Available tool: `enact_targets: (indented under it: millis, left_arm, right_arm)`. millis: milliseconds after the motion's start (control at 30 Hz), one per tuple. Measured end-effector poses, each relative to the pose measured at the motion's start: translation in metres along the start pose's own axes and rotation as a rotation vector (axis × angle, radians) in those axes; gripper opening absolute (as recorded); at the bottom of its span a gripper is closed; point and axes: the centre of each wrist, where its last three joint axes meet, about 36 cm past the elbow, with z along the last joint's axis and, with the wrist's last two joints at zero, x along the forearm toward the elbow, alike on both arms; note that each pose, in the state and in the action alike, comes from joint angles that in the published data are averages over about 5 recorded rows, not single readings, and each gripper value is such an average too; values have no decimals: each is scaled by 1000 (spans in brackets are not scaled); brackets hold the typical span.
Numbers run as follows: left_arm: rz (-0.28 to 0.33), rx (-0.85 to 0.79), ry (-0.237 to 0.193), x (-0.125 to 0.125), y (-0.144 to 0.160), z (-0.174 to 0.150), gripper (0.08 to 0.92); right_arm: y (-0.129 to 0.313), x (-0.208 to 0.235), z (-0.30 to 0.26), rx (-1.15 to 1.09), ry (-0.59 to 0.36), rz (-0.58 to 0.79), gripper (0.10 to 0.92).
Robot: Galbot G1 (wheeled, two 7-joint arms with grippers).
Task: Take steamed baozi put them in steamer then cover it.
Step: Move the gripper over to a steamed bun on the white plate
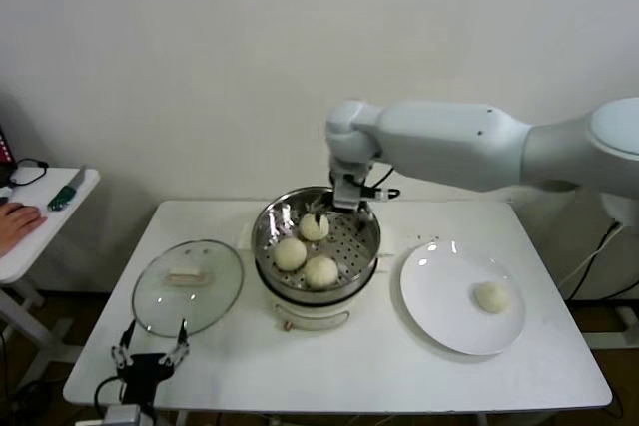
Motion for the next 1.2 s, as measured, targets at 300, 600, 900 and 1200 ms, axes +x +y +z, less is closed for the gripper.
enact_targets:
  millis: [300,600,900,1200]
  left_arm:
    - [13,-9,0,1,-4,-1,823]
    - [5,-18,6,6,0,-2,823]
    - [1,-22,21,9,-1,-1,823]
    - [6,-27,30,10,-6,0,823]
  right_arm:
    - [109,4,41,-503,49,49,823]
    - [218,-41,48,-864,49,1,823]
    - [289,-96,39,-1040,42,-90,823]
    - [333,-137,29,-1143,21,-157,823]
